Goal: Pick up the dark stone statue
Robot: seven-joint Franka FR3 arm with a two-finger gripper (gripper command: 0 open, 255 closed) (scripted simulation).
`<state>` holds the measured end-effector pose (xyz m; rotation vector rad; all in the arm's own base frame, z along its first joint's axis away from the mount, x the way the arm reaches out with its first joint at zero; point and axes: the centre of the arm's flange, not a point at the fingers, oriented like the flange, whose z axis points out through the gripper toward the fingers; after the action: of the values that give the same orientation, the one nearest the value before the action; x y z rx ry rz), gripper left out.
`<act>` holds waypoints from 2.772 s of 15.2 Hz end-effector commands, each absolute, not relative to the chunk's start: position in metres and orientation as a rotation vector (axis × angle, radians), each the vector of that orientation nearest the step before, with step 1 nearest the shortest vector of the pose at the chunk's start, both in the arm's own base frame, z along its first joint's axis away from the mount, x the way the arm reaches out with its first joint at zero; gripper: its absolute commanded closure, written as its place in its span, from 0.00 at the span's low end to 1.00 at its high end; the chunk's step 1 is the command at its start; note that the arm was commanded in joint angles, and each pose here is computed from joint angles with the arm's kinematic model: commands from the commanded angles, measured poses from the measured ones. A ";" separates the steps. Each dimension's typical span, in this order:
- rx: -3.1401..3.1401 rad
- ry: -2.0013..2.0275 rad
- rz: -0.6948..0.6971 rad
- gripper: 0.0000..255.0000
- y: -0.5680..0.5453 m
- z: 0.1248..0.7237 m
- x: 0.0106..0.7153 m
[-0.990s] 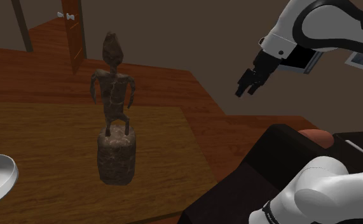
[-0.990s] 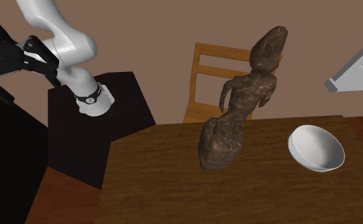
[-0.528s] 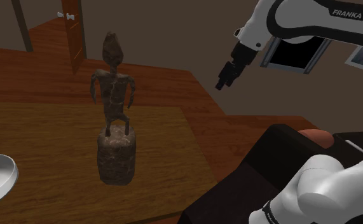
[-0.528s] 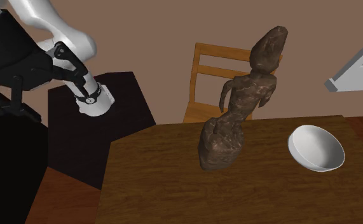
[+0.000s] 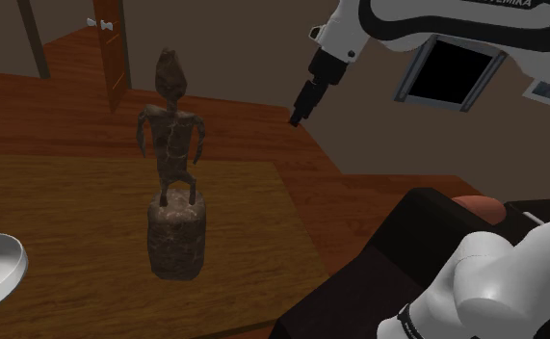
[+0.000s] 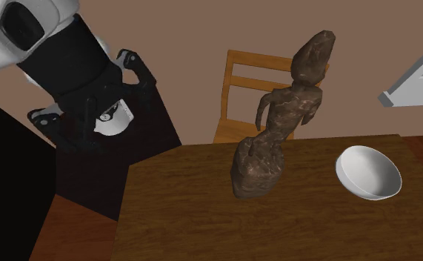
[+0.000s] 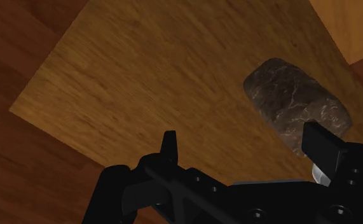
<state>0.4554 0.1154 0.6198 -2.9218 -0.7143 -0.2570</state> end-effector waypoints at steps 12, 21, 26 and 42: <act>-2.630 -1.318 -0.303 0.00 0.268 0.637 0.502; -2.462 -1.562 -0.318 0.00 0.339 0.632 0.501; -2.462 -1.562 -0.318 0.00 0.339 0.607 0.501; -2.462 -1.562 -0.318 1.00 0.339 0.634 0.501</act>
<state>0.5009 0.3384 0.6251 -2.4626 -1.5623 -0.3100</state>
